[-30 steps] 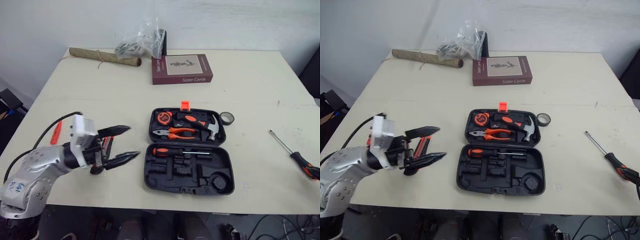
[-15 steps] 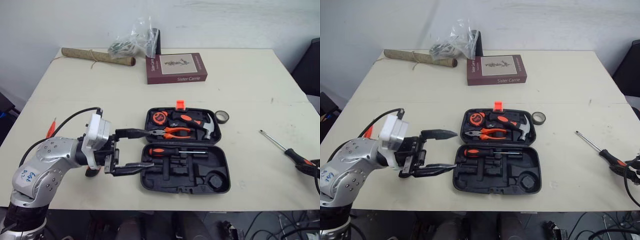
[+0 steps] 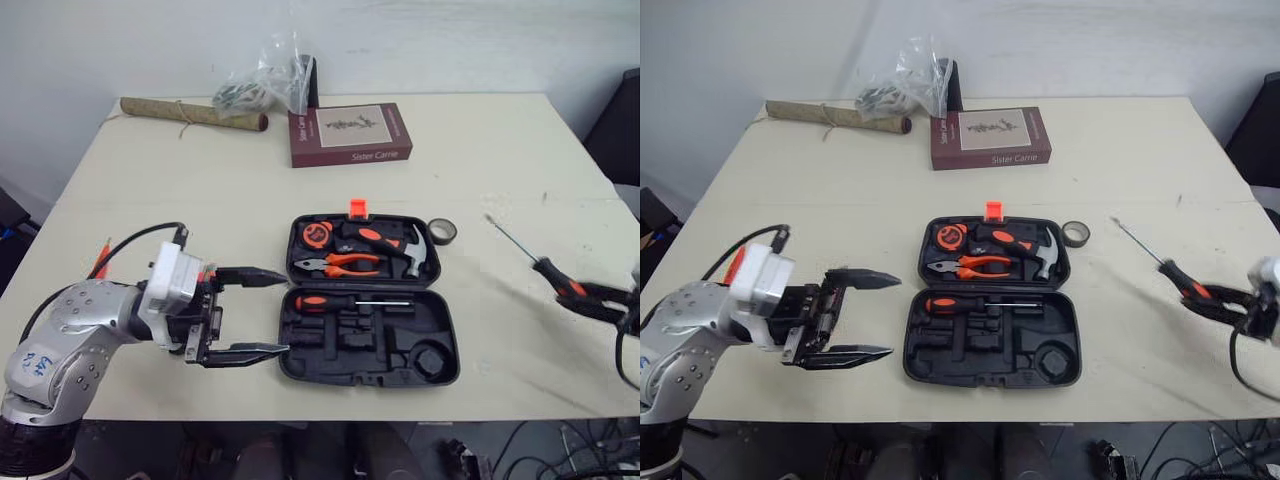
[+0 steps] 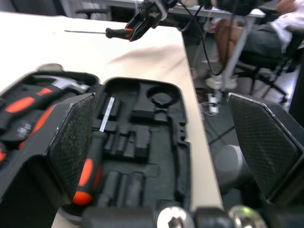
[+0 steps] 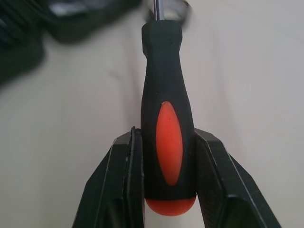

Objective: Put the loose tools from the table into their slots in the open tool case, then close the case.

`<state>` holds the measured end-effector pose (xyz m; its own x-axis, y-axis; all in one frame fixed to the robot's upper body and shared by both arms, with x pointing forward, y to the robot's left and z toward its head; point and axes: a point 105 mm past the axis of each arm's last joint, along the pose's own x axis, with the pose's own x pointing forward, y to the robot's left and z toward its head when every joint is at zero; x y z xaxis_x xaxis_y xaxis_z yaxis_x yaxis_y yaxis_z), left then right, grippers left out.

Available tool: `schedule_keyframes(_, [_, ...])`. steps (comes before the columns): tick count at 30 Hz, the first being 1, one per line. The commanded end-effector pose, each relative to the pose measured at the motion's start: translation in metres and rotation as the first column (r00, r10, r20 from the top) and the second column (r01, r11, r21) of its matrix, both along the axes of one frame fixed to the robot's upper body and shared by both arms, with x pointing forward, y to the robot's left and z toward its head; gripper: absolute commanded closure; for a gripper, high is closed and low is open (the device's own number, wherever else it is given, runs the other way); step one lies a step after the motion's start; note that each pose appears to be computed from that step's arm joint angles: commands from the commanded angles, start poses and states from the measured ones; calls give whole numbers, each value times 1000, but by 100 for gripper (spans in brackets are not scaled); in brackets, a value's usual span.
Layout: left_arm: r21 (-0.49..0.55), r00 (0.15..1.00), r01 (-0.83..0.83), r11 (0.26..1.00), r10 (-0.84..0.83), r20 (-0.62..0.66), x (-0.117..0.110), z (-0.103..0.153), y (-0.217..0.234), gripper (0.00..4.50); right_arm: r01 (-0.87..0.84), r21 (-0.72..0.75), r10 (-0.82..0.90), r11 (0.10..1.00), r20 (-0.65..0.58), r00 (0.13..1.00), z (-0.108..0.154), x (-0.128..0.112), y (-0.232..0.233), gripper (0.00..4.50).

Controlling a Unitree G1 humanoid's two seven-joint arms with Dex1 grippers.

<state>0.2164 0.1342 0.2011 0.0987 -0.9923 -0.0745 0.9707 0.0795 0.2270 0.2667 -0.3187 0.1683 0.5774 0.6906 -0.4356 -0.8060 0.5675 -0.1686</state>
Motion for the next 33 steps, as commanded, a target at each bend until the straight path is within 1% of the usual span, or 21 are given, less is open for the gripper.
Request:
schedule_keyframes(1, [34, 999, -31, 999, 30, 38, 2, -13, 11, 0, -194, 19, 195, 981, -69, 978, 12, -6, 62, 352])
schedule_keyframes(3, [60, 999, -42, 997, 41, 16, 0, -26, 17, 0, -264, -14, 261, 964, -106, 959, 17, -5, 93, 352])
schedule_keyframes(4, [67, 999, -46, 997, 45, 9, -1, -29, 18, 0, -278, -28, 273, 960, -124, 954, 18, -6, 103, 352])
schedule_keyframes(6, [78, 999, -48, 996, 47, 6, -2, -33, 19, 0, -358, -32, 347, 933, -181, 920, 17, -12, 128, 352])
schedule_keyframes(7, [73, 999, -50, 996, 50, 6, -2, -31, 18, 0, -353, -63, 328, 934, -244, 913, 12, -13, 137, 352])
schedule_keyframes(8, [70, 999, -51, 996, 50, 7, -2, -30, 17, 0, -343, -54, 313, 938, -301, 901, 9, -14, 147, 352])
schedule_keyframes(10, [65, 999, -52, 997, 52, 9, -2, -29, 15, 0, -362, -60, 319, 930, -352, 880, 5, -18, 163, 352])
schedule_keyframes(11, [50, 998, -70, 996, 70, 11, 0, -28, 13, 0, -366, -94, 314, 926, -348, 883, 1, -17, 167, 352])
schedule_keyframes(15, [43, 996, -84, 996, 84, 0, -1, -29, 10, 0, -330, -247, 245, 911, -319, 915, -10, -5, 163, 352])
schedule_keyframes(17, [44, 996, -85, 995, 85, -3, -2, -30, 9, 0, -328, -322, 230, 888, -308, 923, -16, 0, 157, 352])
schedule_keyframes(21, [44, 996, -88, 995, 88, -13, -3, -30, 9, 0, -342, -406, 237, 848, -286, 928, -23, 7, 148, 352])
schedule_keyframes(27, [28, 995, -93, 995, 94, -24, -5, -27, 3, 0, -377, -418, 260, 827, -311, 914, -29, 7, 145, 352])
schedule_keyframes(33, [31, 994, -104, 994, 105, -30, -7, -27, 2, 0, -358, -440, 231, 824, -316, 920, -29, 11, 136, 352])
